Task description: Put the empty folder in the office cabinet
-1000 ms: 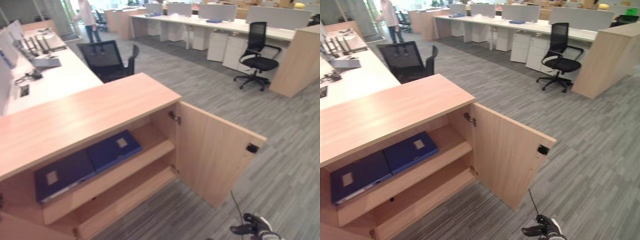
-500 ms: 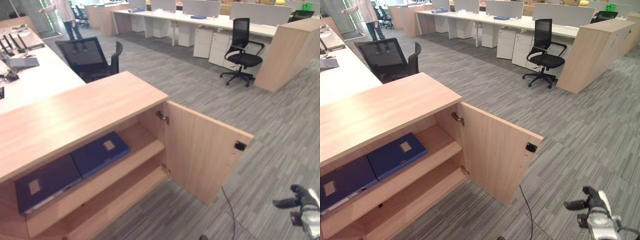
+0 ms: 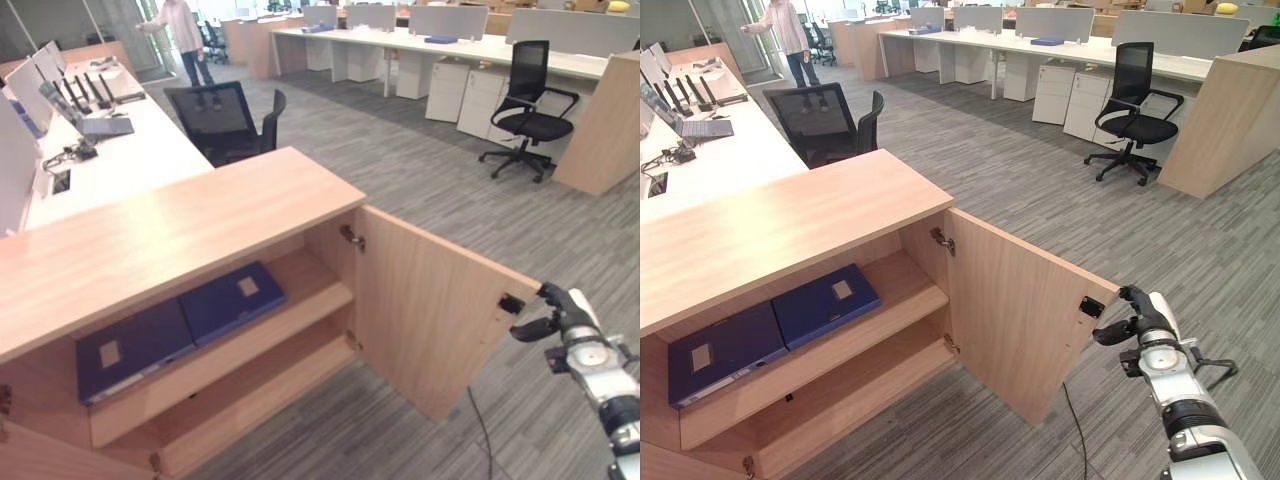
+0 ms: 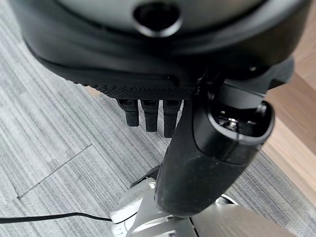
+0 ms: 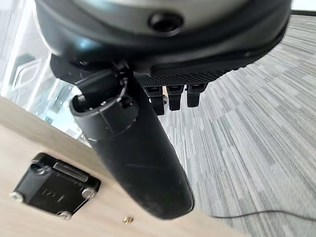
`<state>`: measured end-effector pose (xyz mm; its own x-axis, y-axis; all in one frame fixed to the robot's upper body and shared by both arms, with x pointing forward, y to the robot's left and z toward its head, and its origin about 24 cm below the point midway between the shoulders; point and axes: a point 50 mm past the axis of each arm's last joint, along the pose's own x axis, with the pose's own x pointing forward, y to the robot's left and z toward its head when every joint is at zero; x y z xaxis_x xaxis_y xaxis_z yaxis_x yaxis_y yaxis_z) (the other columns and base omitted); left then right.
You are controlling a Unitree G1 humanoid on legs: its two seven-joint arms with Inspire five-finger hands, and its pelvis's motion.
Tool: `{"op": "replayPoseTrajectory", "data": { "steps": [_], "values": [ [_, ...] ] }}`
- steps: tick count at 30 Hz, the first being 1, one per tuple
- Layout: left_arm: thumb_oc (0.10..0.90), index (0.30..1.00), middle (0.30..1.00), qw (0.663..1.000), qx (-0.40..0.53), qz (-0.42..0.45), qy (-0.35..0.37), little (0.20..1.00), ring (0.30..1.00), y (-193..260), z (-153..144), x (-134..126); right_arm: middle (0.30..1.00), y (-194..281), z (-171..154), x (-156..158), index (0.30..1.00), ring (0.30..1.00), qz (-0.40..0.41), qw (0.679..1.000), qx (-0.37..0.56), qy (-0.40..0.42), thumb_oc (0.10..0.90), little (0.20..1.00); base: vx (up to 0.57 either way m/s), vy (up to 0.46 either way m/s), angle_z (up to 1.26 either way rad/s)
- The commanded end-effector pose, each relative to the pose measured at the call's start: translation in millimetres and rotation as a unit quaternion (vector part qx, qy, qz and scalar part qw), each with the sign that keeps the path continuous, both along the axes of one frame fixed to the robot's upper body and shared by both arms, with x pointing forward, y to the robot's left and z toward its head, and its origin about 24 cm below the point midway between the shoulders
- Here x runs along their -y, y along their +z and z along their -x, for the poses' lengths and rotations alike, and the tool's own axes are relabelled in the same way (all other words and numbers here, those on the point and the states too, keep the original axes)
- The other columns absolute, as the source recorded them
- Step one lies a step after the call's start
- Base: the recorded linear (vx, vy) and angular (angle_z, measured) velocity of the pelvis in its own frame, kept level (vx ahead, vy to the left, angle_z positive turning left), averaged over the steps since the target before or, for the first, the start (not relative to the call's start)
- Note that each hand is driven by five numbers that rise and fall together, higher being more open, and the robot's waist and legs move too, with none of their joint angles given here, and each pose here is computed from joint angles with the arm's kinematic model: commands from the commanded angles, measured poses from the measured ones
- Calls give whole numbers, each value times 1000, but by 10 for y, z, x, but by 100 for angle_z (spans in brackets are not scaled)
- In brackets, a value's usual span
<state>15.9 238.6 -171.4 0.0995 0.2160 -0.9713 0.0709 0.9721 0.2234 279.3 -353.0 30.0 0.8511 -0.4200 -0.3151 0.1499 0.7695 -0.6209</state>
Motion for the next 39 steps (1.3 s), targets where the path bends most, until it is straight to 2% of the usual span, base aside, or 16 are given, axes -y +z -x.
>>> {"op": "replayPoseTrajectory", "data": {
  "steps": [1, 4, 8, 10, 13, 14, 15, 20, 22, 27, 30, 32, 35, 39],
  "values": [
    [800, 900, 900, 999, 29, 5, 13, 900, 900, 17, -202, -29, 900, 653, -654, -632, 900, 900, -77, 975, 173, 113, 800, 900, 0, 0, 0],
    [800, 900, 900, 999, 27, 7, 19, 900, 900, 15, -187, -25, 900, 646, -721, -877, 900, 900, -122, 965, 181, 148, 800, 900, 0, 0, 0],
    [800, 900, 900, 999, 24, 15, 25, 900, 900, 10, -168, -9, 900, 690, -739, -1348, 900, 900, -209, 928, 198, 238, 800, 900, -1, 4, -5],
    [800, 900, 900, 999, 25, 17, 26, 900, 900, 9, -171, -6, 900, 681, -725, -1430, 900, 900, -226, 919, 197, 255, 800, 900, -8, 2, -6],
    [800, 900, 900, 999, 25, 21, 27, 900, 900, 7, -177, 4, 900, 638, -647, -1735, 900, 900, -272, 890, 182, 316, 800, 900, -9, 6, -4],
    [800, 900, 900, 999, 28, 21, 26, 900, 900, 9, -202, 4, 900, 584, -531, -1991, 900, 900, -309, 861, 161, 370, 800, 900, -12, 10, -10],
    [800, 900, 900, 999, 27, 22, 26, 900, 900, 9, -198, 4, 900, 583, -528, -1990, 900, 900, -309, 861, 160, 370, 800, 900, -16, 12, -10],
    [800, 900, 900, 999, 31, 27, 15, 900, 900, 10, -238, 18, 900, 400, -100, -2643, 900, 900, -369, 775, 72, 509, 800, 900, -11, 5, -17],
    [800, 900, 900, 999, 45, 24, -1, 900, 900, 21, -324, 14, 900, 437, 145, -3004, 900, 900, -376, 707, 29, 598, 800, 900, -20, 7, -22],
    [800, 900, 900, 999, 48, 22, -6, 900, 900, 22, -353, 24, 900, 465, 172, -3141, 900, 900, -383, 690, 28, 613, 800, 900, -8, 3, 11],
    [800, 900, 900, 999, 48, 17, -10, 900, 900, 20, -373, 36, 900, 514, 164, -3346, 900, 900, -437, 672, 46, 597, 800, 900, -24, 17, 24],
    [800, 900, 900, 999, 48, 16, -11, 900, 900, 20, -380, 39, 900, 529, 176, -3404, 900, 900, -445, 665, 47, 598, 800, 900, -11, 7, 19],
    [800, 900, 900, 998, 53, 13, -12, 900, 900, 20, -422, 61, 900, 596, 240, -3627, 900, 900, -476, 637, 49, 605, 800, 900, -12, 12, 15],
    [800, 900, 900, 998, 60, 13, -14, 900, 900, 21, -468, 88, 900, 594, 297, -3762, 900, 900, -495, 622, 41, 606, 800, 900, 2, 6, 0]
  ]
}}
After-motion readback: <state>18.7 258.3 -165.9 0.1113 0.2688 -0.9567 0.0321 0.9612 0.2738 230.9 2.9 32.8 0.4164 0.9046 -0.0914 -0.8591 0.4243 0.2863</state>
